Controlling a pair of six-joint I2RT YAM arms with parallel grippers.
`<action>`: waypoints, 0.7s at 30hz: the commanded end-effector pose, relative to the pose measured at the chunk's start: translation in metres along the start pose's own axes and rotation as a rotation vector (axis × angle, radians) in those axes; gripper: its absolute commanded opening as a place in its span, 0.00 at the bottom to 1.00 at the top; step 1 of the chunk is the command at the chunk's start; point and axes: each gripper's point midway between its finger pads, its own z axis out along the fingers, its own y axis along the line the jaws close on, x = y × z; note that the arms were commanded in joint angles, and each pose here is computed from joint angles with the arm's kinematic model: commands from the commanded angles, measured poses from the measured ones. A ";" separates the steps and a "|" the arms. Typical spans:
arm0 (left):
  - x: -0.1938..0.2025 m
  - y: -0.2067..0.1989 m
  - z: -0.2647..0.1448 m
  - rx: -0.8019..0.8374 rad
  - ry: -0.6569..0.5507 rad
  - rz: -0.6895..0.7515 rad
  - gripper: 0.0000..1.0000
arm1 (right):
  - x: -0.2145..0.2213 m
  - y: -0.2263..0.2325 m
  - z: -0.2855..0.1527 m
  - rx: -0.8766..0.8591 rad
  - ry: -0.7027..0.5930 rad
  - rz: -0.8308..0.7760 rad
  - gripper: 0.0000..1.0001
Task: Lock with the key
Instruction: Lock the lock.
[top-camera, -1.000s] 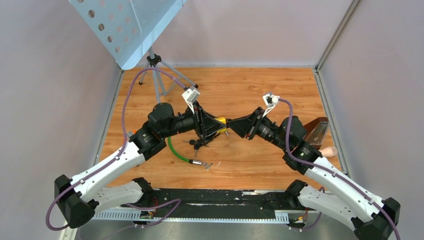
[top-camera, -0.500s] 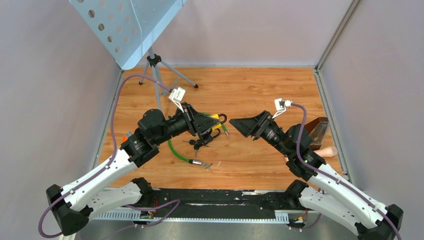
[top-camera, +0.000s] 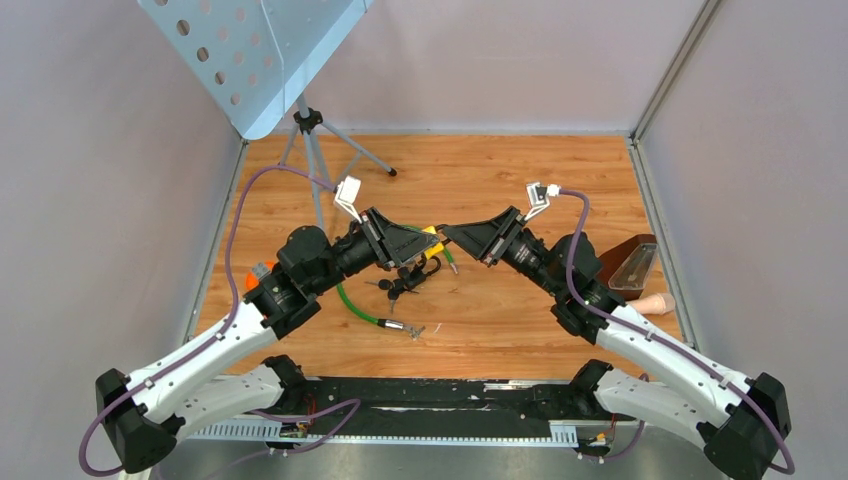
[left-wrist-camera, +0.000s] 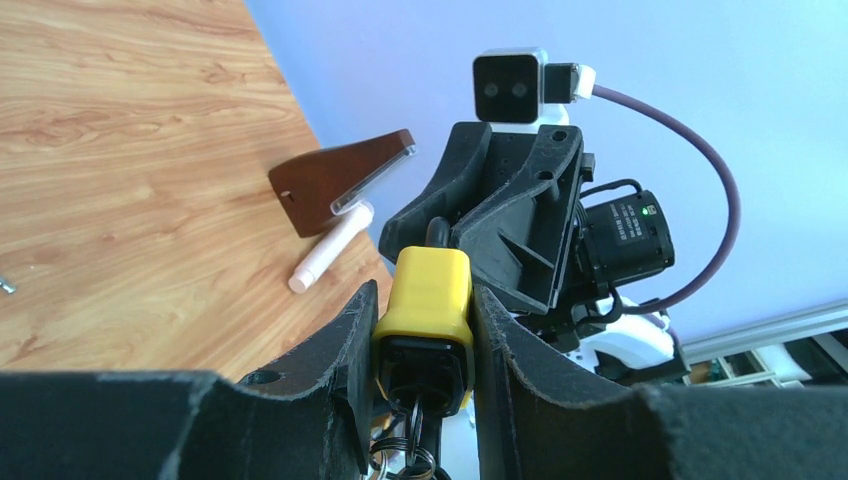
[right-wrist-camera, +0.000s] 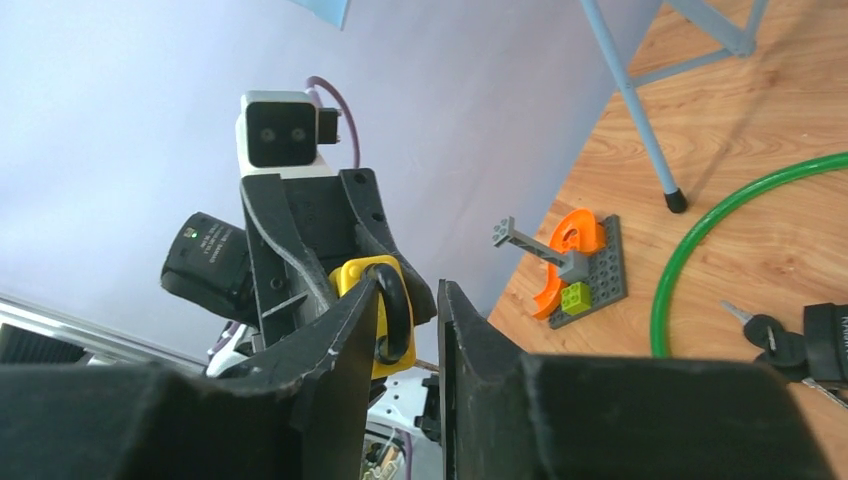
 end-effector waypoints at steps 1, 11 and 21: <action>-0.021 -0.043 -0.003 0.149 -0.067 -0.036 0.01 | -0.009 0.038 0.001 -0.127 -0.008 0.010 0.25; -0.016 -0.044 0.000 0.165 -0.042 -0.016 0.25 | -0.001 0.045 0.004 -0.157 0.050 0.038 0.00; -0.003 0.002 -0.012 -0.028 0.090 0.343 0.94 | -0.013 0.074 -0.012 -0.229 0.016 -0.125 0.00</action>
